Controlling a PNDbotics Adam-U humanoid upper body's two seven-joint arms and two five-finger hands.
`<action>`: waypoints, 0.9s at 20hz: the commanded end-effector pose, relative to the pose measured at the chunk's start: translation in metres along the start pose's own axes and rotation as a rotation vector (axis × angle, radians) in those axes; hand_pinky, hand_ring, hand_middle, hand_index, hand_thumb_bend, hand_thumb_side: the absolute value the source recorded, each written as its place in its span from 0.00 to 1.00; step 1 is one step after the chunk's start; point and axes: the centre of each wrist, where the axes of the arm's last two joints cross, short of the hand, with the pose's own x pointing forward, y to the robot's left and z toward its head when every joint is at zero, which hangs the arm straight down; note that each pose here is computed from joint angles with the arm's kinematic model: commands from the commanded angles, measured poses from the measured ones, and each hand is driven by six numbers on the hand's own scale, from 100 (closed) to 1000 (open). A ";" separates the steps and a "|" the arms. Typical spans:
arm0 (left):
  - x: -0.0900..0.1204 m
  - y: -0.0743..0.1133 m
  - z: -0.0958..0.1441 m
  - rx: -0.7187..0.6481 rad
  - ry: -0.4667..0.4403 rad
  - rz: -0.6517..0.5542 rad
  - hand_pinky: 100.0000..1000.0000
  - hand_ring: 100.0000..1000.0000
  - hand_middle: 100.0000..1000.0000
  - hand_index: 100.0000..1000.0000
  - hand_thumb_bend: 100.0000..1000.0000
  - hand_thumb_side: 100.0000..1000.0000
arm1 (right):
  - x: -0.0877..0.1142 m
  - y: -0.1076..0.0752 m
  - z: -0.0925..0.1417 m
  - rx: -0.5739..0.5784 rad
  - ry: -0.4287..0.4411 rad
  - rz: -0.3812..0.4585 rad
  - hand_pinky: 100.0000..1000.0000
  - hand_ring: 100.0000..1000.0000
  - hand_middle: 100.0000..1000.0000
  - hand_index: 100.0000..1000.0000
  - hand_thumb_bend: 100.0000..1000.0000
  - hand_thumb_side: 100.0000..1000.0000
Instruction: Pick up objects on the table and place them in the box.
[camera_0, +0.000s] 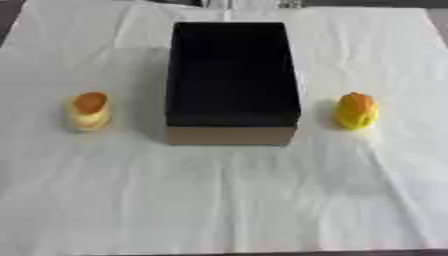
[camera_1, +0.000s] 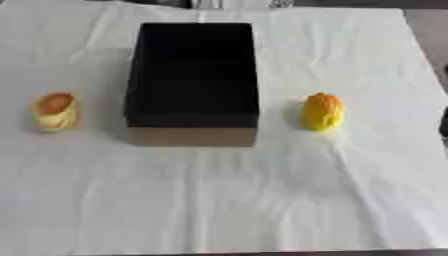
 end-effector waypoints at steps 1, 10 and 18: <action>0.005 0.005 -0.008 -0.013 -0.040 -0.018 0.84 0.88 0.76 0.89 0.04 0.54 | 0.003 -0.016 -0.013 0.111 0.000 0.094 0.90 0.92 0.65 0.85 0.00 0.00; 0.005 0.005 -0.009 -0.029 -0.046 -0.020 0.84 0.88 0.76 0.89 0.04 0.54 | 0.004 -0.024 -0.034 0.537 0.070 0.375 0.87 0.94 0.77 0.88 0.00 0.08; 0.005 0.003 -0.010 -0.042 -0.049 -0.006 0.84 0.88 0.76 0.89 0.04 0.54 | 0.003 -0.016 -0.052 0.755 0.096 0.474 0.88 0.95 0.80 0.88 0.00 0.21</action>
